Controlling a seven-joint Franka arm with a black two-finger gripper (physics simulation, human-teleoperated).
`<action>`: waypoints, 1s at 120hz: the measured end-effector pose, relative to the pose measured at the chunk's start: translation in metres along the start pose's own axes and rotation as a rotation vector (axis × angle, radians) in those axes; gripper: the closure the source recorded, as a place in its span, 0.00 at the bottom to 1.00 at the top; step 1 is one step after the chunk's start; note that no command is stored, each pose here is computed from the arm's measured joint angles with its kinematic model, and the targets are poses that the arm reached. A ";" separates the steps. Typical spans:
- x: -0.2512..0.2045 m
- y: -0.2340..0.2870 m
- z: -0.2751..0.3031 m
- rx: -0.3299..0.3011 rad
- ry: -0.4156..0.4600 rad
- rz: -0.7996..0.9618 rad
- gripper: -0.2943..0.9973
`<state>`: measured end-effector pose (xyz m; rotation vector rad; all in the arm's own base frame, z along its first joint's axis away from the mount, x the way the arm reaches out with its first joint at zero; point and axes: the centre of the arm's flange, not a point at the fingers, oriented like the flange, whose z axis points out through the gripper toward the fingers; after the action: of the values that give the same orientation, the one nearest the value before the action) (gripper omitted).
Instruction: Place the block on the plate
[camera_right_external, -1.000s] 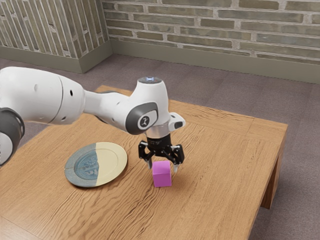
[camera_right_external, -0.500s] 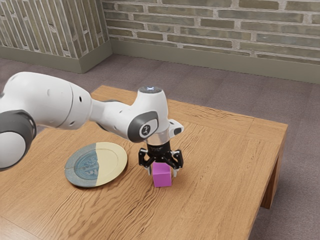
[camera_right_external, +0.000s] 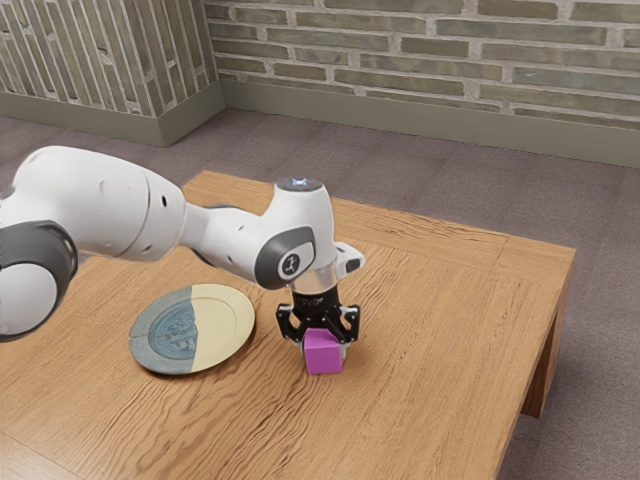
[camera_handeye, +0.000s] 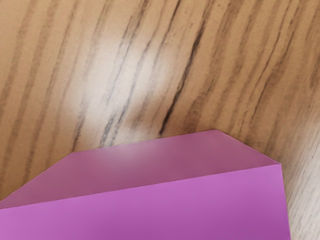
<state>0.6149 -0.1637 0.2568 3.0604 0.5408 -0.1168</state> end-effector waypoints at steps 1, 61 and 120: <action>0.000 0.000 0.000 0.000 0.000 0.000 0.40; -0.003 -0.009 -0.067 -0.032 0.055 -0.020 0.44; 0.006 -0.147 -0.102 0.010 0.022 -0.228 0.44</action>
<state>0.5767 -0.0192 0.3558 3.0017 0.8910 -0.0916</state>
